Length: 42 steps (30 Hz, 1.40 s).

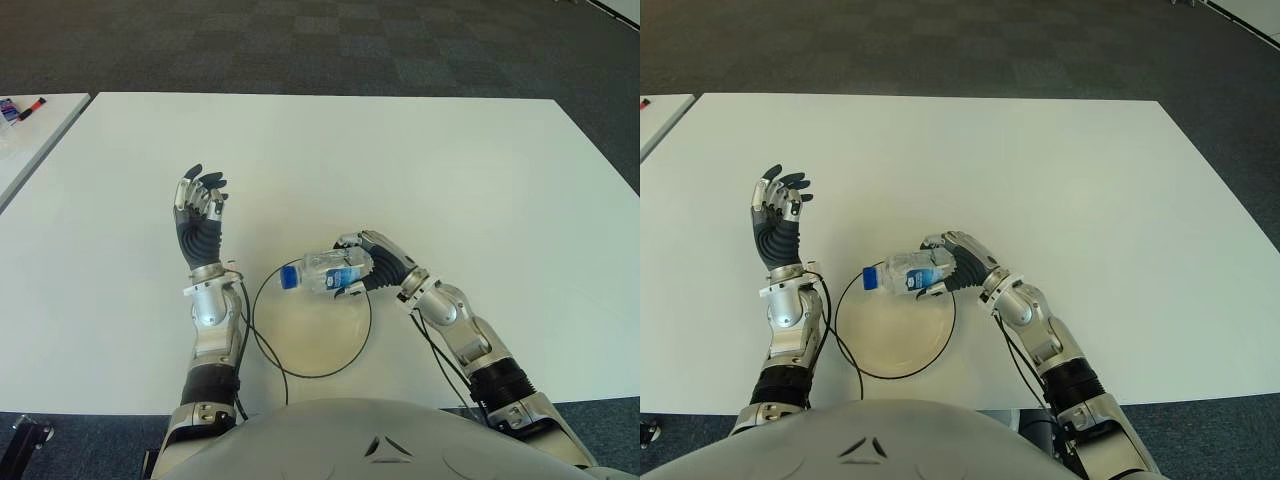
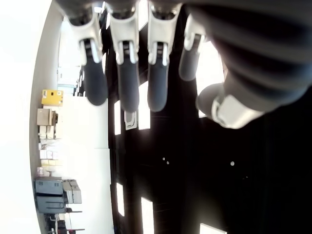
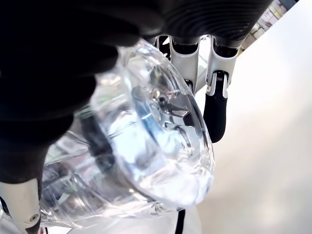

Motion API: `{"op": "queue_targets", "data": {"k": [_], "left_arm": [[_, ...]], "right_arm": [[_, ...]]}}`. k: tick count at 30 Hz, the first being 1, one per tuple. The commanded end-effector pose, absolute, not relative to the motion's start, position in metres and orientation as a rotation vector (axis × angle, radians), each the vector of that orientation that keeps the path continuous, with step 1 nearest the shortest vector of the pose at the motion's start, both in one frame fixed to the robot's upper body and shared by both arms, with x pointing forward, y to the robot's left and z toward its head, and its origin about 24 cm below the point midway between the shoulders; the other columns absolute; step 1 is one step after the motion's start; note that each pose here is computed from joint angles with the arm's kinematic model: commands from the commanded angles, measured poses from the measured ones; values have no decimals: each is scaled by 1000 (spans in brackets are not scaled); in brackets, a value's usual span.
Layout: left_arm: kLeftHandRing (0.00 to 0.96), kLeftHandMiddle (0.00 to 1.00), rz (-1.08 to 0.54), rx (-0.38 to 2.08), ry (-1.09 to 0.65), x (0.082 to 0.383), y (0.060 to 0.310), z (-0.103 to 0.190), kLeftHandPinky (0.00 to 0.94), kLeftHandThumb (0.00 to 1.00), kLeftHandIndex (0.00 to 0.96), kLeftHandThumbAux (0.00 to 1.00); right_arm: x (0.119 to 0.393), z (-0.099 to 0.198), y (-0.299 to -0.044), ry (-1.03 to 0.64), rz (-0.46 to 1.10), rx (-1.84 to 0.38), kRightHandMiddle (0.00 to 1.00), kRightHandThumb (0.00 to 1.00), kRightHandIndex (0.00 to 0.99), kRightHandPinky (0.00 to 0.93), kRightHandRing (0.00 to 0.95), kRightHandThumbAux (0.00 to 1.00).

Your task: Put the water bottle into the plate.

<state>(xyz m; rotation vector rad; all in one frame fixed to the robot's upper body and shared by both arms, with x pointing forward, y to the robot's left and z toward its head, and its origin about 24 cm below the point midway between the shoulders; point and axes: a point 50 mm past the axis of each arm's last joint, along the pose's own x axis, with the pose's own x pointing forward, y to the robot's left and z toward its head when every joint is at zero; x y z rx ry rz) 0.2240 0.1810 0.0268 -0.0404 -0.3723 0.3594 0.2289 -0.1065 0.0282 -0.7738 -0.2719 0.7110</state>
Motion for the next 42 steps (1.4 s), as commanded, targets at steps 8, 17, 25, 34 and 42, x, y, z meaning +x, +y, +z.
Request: {"op": "queue_targets", "data": {"k": [8, 17, 25, 34, 42], "left_arm": [[343, 332, 354, -36, -346, 224, 179, 23, 379, 581, 206, 555], [344, 334, 356, -28, -359, 224, 179, 24, 373, 583, 206, 562], [349, 339, 357, -22, -373, 224, 179, 25, 387, 591, 207, 577], [349, 341, 356, -6, -377, 224, 179, 25, 380, 579, 206, 589], [346, 337, 355, -10, -368, 224, 180, 23, 381, 575, 208, 585]], "right_arm": [[228, 25, -96, -262, 811, -735, 536, 1000, 409, 437, 559, 662], [229, 23, -95, -266, 835, -718, 519, 1000, 397, 430, 510, 666], [229, 21, -95, -263, 833, -724, 543, 1000, 415, 429, 542, 663], [230, 20, -94, -261, 834, -715, 523, 1000, 402, 427, 508, 665], [230, 19, -93, -266, 837, -706, 528, 1000, 407, 424, 500, 665]]}}
